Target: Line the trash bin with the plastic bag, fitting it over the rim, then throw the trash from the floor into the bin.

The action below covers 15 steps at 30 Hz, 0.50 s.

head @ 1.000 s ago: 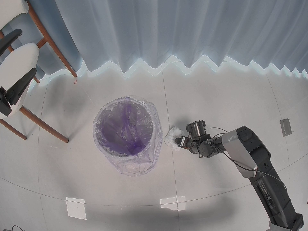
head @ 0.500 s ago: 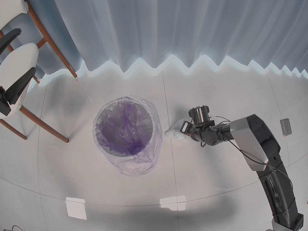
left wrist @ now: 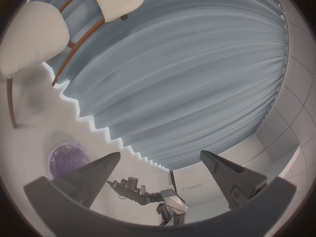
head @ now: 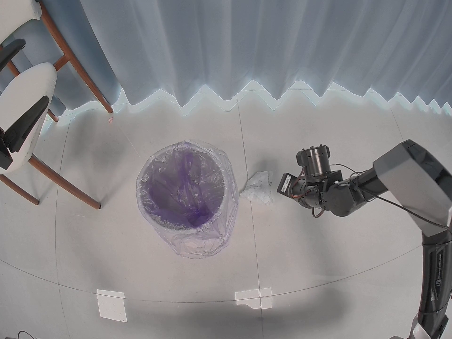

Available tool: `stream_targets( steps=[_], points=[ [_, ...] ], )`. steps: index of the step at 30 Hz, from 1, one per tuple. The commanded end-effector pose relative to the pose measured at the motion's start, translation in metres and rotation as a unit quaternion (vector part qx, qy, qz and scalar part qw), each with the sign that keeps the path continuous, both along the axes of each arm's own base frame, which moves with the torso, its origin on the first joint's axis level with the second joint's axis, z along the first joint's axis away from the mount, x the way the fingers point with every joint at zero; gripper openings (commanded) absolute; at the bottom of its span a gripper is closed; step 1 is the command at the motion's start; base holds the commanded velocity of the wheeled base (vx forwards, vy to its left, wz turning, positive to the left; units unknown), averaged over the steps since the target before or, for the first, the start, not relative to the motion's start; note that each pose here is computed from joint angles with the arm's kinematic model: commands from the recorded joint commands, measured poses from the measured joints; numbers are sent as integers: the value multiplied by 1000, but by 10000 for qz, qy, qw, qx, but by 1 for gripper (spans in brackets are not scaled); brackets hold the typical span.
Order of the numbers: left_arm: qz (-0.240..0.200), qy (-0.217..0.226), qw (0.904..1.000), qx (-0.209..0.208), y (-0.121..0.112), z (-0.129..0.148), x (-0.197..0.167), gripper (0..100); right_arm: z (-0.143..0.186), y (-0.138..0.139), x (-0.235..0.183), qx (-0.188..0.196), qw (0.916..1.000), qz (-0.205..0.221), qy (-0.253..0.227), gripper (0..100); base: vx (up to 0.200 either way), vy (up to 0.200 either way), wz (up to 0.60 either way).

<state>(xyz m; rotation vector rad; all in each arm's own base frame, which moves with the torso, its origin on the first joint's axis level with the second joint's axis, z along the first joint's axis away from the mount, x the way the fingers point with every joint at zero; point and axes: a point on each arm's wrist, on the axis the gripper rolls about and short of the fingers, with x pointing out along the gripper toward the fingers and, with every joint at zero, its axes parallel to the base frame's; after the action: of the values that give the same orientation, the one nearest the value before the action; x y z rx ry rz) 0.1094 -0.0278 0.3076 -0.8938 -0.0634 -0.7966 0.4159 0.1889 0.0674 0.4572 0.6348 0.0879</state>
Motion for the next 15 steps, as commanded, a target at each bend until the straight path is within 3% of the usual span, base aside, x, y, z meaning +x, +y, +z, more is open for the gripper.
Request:
stream_targets(
  steps=[1, 6, 9, 10, 15],
  points=[
    [-37, -134, 9999, -26, 1, 3, -9, 100, 73, -37, -93, -10, 9964, 266, -810, 0, 0, 0, 0],
    [-37, -142, 9999, -27, 1, 3, -9, 100, 66, -41, -101, -14, 9959, 245, -868, 0, 0, 0, 0],
    [-18, -167, 9998, -44, 1, 5, -9, 100, 48, -39, -98, -85, 9975, 257, -652, 0, 0, 0, 0],
    [5, -182, 9998, -46, 1, 6, -9, 100, 39, -37, -93, -97, 9980, 255, -569, 100, 0, 0, 0],
    [45, -214, 9997, -67, 2, 9, -9, 100, 15, -24, -66, -140, 9983, 289, -493, 100, 0, 0, 0]
  ],
)
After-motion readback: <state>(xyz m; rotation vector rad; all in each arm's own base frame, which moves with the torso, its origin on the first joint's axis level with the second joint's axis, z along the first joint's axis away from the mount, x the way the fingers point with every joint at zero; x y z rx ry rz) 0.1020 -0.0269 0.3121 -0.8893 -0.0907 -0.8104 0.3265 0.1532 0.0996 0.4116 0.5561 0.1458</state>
